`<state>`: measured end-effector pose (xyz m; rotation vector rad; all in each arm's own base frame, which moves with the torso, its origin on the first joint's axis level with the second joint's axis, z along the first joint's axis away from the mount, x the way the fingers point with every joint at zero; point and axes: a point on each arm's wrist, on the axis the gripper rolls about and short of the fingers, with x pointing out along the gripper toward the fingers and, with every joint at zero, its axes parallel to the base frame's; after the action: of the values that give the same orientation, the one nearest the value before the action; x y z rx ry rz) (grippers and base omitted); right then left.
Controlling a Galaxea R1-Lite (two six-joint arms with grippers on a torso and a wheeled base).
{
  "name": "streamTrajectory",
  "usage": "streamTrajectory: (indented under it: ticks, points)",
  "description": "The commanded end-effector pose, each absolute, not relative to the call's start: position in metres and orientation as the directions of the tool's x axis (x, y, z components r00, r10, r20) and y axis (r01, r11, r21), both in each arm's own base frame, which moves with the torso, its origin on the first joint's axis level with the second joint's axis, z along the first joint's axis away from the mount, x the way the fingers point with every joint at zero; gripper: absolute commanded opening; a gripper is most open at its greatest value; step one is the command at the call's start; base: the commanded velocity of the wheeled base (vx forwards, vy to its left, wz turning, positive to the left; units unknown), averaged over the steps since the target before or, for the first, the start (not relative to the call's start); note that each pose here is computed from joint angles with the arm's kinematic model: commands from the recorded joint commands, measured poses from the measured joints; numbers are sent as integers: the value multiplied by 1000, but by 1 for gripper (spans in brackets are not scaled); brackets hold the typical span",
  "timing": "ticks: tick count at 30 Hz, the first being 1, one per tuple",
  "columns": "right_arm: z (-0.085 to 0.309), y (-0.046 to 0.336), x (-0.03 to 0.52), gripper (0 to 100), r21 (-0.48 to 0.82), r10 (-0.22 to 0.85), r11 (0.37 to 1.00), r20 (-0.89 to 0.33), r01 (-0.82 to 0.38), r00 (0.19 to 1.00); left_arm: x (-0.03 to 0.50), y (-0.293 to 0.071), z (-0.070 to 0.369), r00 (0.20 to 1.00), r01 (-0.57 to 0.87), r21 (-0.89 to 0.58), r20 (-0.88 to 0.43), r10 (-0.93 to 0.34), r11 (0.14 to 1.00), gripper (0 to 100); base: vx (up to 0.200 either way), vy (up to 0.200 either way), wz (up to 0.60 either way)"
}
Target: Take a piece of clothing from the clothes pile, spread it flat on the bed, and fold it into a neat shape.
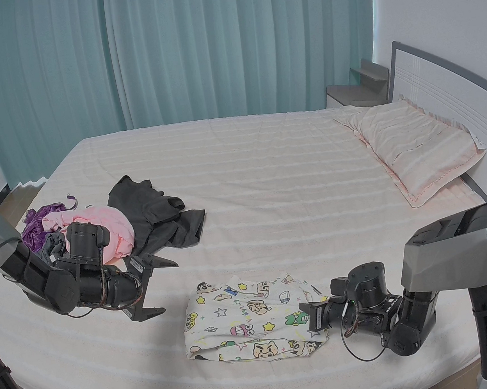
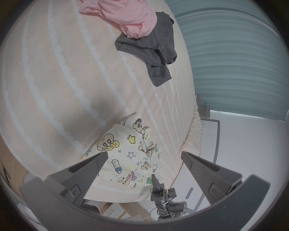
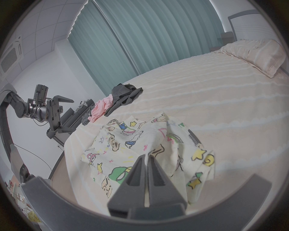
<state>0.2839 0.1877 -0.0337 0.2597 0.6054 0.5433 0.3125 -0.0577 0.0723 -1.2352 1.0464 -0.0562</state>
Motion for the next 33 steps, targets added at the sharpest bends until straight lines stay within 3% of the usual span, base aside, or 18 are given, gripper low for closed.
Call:
streamTrajectory:
  ticks: [1,17,18,25,30,33]
  points:
    - [-27,179,273,0,381,545,835,-475,-397,691,313,-58,72,560,-481,-785,-618,-552,390,100,0,0,0]
    - [-31,165,251,0,365,510,859,-554,-359,658,312,-59,72,560,-481,-784,-618,-551,391,100,0,0,0]
    - [-31,165,251,100,365,510,859,-554,-359,658,312,-59,72,560,-481,-784,-618,-551,391,100,0,0,0]
    - [-19,161,253,100,373,517,854,-519,-363,681,312,-60,72,559,-480,-784,-619,-552,393,100,0,0,0]
    - [2,168,298,100,398,517,841,-390,-367,762,312,-60,72,559,-480,-784,-619,-552,393,100,0,0,0]
    - [-1,180,322,100,416,529,835,-424,-360,735,312,-60,72,559,-480,-784,-619,-552,393,100,0,0,0]
